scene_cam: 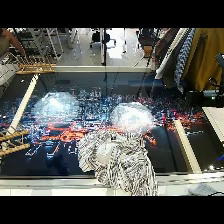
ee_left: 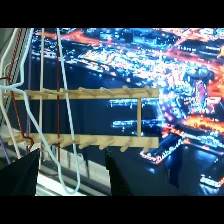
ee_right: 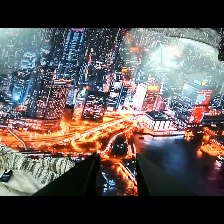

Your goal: Fold the clothes and pants, and hang the long-sleeved shirts on hangers.

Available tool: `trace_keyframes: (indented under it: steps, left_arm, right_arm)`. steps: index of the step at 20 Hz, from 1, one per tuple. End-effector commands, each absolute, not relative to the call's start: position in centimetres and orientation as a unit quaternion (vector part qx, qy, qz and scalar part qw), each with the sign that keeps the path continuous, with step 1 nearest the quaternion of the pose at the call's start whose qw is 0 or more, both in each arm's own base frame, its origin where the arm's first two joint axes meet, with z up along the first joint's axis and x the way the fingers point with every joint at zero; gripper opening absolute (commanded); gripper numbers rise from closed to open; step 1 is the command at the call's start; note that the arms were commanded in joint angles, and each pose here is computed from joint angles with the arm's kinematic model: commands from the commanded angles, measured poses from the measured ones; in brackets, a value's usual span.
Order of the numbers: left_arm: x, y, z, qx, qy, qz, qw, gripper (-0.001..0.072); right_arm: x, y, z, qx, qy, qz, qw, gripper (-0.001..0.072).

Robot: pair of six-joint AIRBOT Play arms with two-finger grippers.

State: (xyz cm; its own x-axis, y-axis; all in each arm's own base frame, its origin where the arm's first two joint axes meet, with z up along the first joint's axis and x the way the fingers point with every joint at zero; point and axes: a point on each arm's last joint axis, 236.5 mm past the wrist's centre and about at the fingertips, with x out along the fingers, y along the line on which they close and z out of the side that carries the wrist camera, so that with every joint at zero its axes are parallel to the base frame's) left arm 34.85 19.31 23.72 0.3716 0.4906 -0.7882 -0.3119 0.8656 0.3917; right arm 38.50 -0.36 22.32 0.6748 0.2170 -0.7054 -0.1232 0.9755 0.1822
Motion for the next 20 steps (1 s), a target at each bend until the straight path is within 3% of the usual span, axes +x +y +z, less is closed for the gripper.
trace_keyframes:
  steps: [1, 3, 7, 9, 12, 20]
  left_arm:
    - [35.9, 19.7, 24.4, 0.097, 0.482, 0.245, 0.835, 0.0440]
    - [36.6, 19.8, 24.9, 0.103, 0.466, 0.246, 0.843, 0.0440]
    - [37.1, 18.3, 24.1, 0.063, 0.467, 0.228, 0.852, 0.0440]
    - [38.4, 14.4, 23.0, -0.016, 0.464, 0.168, 0.870, 0.0440]
    - [41.0, 5.8, 22.4, -0.108, 0.457, 0.006, 0.883, 0.0440]
    - [40.9, -2.1, 15.9, -0.130, 0.577, -0.115, 0.798, 0.0439]
  right_arm:
    - [38.4, -1.1, 22.3, -0.014, 0.389, 0.106, 0.915, 0.0291]
    - [38.5, -2.4, 22.4, -0.151, 0.376, 0.133, 0.905, 0.0291]
    - [38.7, -2.3, 22.6, -0.162, 0.368, 0.140, 0.905, 0.0291]
    - [40.3, -0.6, 24.7, -0.132, 0.313, 0.154, 0.928, 0.0291]
    - [39.7, 3.6, 26.0, 0.007, 0.308, 0.202, 0.930, 0.0290]
    - [37.4, 6.0, 25.0, 0.059, 0.353, 0.244, 0.901, 0.0290]
